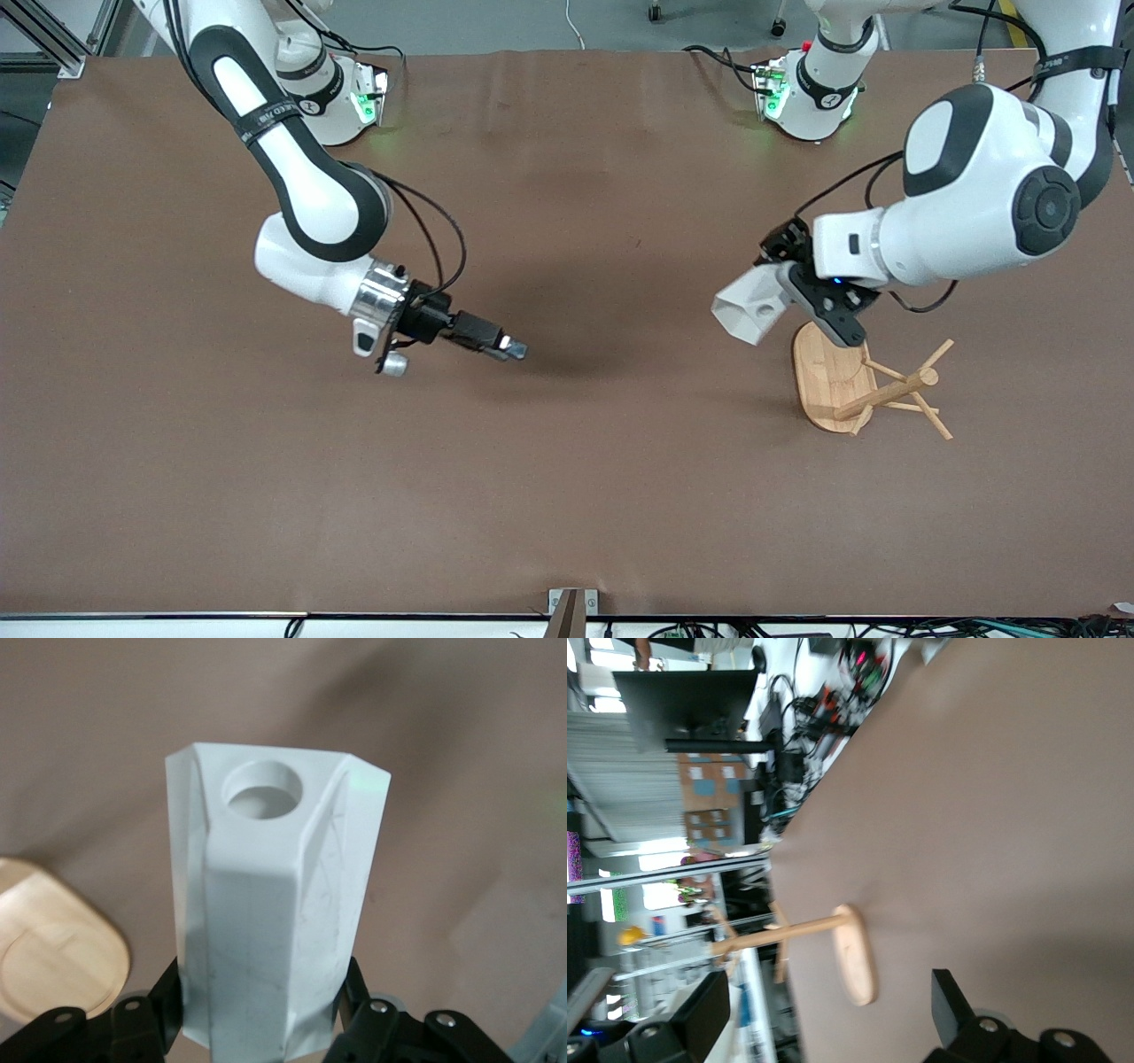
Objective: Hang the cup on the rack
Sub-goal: 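Lower the cup onto the rack peg while the right gripper withdraws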
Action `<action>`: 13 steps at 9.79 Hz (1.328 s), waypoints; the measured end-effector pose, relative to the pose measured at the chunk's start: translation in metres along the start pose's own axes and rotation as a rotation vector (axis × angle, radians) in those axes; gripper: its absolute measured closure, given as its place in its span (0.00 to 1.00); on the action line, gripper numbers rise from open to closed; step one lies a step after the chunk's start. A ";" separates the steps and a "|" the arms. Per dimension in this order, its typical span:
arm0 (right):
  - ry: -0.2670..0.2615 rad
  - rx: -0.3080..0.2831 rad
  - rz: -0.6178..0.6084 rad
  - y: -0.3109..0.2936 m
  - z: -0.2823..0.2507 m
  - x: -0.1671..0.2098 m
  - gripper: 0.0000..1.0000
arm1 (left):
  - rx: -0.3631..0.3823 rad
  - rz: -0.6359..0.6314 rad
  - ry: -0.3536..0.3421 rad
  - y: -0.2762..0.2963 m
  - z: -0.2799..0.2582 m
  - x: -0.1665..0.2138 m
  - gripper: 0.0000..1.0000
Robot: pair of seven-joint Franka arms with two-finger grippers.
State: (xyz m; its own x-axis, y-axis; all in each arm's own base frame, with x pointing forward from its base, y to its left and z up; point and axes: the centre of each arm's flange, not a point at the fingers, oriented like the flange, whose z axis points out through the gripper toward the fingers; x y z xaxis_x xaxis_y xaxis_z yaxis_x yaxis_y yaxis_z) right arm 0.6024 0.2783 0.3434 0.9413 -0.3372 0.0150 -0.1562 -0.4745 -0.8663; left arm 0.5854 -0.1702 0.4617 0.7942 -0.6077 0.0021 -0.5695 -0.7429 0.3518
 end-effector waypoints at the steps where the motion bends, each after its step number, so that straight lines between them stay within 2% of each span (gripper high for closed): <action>1: -0.025 -0.058 -0.088 0.013 -0.022 0.025 0.00 | 0.009 -0.052 0.000 -0.020 0.002 -0.007 0.30; 3: -0.122 -0.216 -0.247 0.053 -0.093 0.084 0.00 | 0.021 -0.120 0.007 -0.051 0.019 -0.020 0.30; 5: -0.210 -0.458 -0.379 0.079 -0.177 0.126 0.00 | 0.033 -0.166 0.020 -0.074 0.033 -0.030 0.30; 6: -0.242 -0.587 -0.435 0.085 -0.208 0.135 0.00 | 0.035 -0.181 0.022 -0.082 0.037 -0.033 0.30; 8: -0.282 -0.794 -0.528 0.085 -0.247 0.141 0.00 | 0.038 -0.203 0.028 -0.094 0.044 -0.034 0.30; 11: -0.222 -0.976 -0.552 0.059 -0.323 0.147 0.00 | 0.045 -0.233 0.041 -0.110 0.040 -0.042 0.30; 12: -0.182 -1.022 -0.504 0.042 -0.337 0.141 0.00 | 0.049 -0.239 0.049 -0.113 0.036 -0.043 0.30; 13: -0.138 -1.040 -0.406 0.024 -0.345 0.131 0.00 | 0.052 -0.243 0.058 -0.114 0.031 -0.045 0.30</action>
State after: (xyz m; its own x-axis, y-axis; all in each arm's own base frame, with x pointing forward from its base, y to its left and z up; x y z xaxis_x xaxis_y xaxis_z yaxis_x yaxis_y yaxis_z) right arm 0.6189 -0.0575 0.4964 0.9942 0.0589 0.0904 0.0564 -0.9980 0.0293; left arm 0.6083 -0.0667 0.3922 0.9189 -0.3938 -0.0225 -0.3696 -0.8796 0.2995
